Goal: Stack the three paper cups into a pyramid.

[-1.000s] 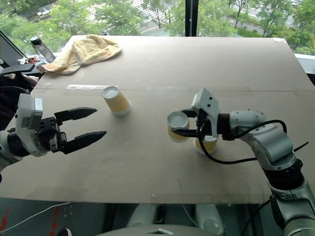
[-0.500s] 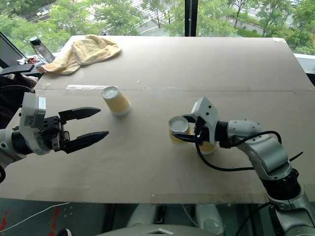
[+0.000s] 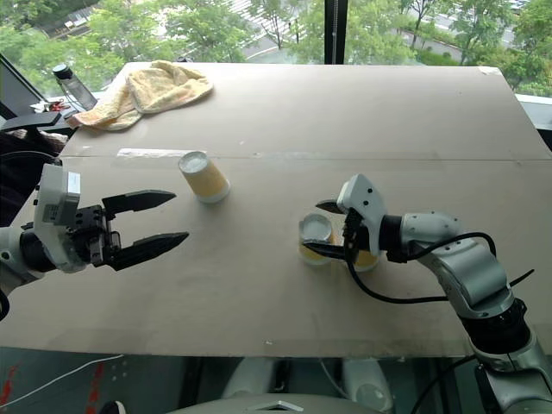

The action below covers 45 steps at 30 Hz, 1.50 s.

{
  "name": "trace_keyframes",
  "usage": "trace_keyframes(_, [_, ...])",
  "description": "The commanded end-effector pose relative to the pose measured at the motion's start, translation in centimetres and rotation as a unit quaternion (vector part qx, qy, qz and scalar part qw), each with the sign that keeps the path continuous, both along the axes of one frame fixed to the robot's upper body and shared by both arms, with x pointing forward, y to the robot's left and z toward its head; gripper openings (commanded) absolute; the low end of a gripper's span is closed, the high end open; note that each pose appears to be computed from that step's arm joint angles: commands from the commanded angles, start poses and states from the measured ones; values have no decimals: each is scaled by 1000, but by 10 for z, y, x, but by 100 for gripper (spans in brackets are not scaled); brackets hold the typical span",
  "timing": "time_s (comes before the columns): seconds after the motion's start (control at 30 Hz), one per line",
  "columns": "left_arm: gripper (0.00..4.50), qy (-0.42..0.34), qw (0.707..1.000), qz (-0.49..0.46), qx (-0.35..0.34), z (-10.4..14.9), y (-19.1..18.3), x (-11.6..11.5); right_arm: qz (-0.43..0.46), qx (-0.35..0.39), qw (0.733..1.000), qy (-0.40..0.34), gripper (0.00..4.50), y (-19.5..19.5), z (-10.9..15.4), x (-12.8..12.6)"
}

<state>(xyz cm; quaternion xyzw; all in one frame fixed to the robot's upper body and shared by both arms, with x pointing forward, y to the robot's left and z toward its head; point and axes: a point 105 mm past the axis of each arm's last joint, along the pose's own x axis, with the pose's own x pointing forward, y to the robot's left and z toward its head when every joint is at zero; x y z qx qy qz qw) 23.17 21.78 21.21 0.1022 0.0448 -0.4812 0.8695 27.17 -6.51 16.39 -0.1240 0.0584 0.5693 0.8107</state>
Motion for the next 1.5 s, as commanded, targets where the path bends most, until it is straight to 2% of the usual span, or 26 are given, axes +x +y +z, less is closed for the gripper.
trace_keyframes(0.03, [450, -17, 1000, -5, 10, 7, 0, -1, 8, 11, 1000, -16, 446, 0, 8, -4])
trace_keyframes(0.2, [450, -16, 1000, -6, 10, 7, 0, 0, 5, 14, 1000, -22, 446, -1, 12, -3])
trace_keyframes(0.57, [450, -18, 1000, -9, 9, 8, -1, 1, 28, 53, 998, -28, 446, -12, 41, -14])
trace_keyframes(0.67, [450, -54, 996, 75, -15, 9, 5, 29, 31, 99, 993, -54, 446, -18, 66, -17])
trace_keyframes(0.83, [450, -99, 976, 185, -56, -2, 0, 61, 30, 119, 989, -76, 446, -28, 79, -22])
trace_keyframes(0.93, [450, -130, 957, 249, -76, -8, -3, 70, 27, 131, 988, -77, 446, -37, 83, -26])
trace_keyframes(1.13, [450, -146, 927, 334, -89, -28, -5, 88, 13, 131, 989, -64, 446, -51, 84, -29])
trace_keyframes(1.5, [450, -160, 896, 406, -79, -34, 7, 118, 2, 112, 992, -54, 446, -54, 80, -26])
